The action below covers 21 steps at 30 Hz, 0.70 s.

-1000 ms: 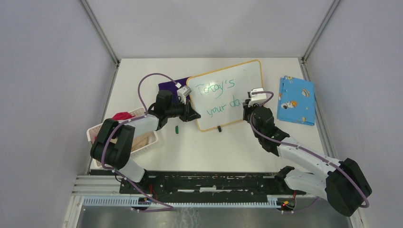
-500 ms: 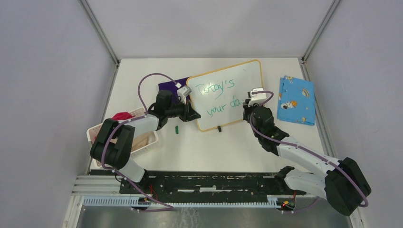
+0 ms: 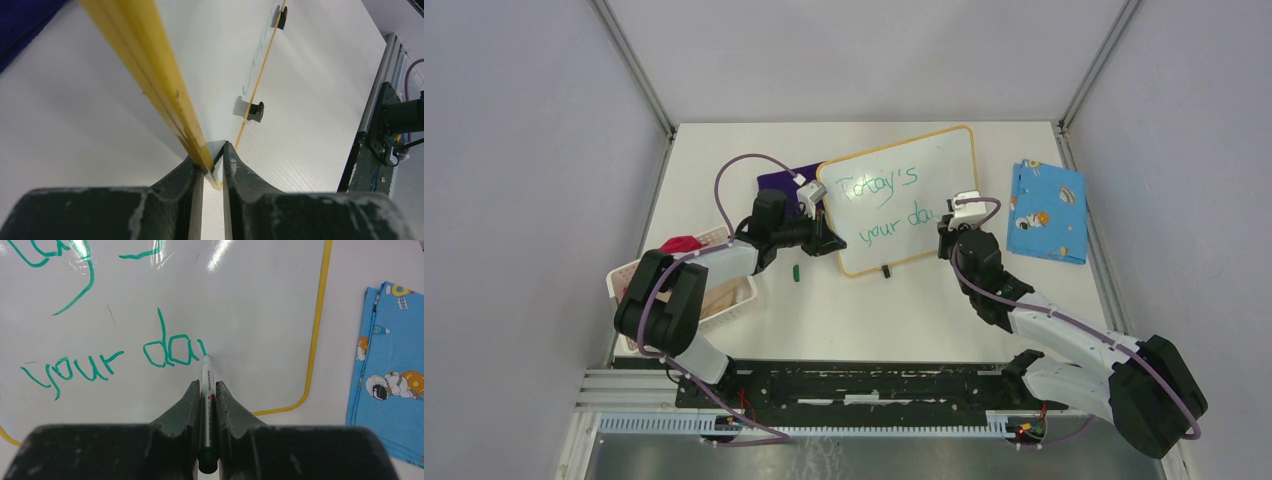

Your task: Write a sentence on the whiteboard

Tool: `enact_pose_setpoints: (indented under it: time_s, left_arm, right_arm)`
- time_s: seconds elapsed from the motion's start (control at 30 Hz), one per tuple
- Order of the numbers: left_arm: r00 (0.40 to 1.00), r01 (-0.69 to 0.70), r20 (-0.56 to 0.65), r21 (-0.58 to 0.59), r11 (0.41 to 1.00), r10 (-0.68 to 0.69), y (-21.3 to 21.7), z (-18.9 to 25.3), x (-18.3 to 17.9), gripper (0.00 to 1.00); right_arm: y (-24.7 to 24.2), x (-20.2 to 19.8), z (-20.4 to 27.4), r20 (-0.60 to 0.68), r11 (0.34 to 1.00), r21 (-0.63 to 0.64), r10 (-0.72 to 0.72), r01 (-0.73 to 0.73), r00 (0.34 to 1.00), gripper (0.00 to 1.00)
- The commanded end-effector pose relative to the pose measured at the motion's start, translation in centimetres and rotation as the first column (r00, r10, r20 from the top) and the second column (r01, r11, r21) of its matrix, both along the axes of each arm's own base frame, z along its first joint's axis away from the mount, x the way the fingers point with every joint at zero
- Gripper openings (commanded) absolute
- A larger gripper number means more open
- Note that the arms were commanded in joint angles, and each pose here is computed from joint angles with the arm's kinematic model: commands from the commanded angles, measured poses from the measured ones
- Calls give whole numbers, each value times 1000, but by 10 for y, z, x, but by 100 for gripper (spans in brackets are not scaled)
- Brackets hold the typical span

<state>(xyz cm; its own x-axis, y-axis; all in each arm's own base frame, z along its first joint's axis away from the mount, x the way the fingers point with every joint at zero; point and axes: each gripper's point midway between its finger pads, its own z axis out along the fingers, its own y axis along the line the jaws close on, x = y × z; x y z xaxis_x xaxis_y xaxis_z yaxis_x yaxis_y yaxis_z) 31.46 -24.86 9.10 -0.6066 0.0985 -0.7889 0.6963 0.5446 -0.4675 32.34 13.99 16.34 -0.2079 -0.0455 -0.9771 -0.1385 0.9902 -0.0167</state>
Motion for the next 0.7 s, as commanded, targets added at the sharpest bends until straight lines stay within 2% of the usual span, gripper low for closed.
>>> enact_pose_setpoints:
  time_s: [0.0,0.67]
  left_arm:
    - [999,-2,42,121,993,-3,8,-21,0,2]
    - [999,-3,39,127,992,-2,8,-23,0,2]
  right_arm:
    - [-7,1,6,28,999,26,-33,32,999,0]
    - [-8,14,53,112,996,62,-66,60,991,0]
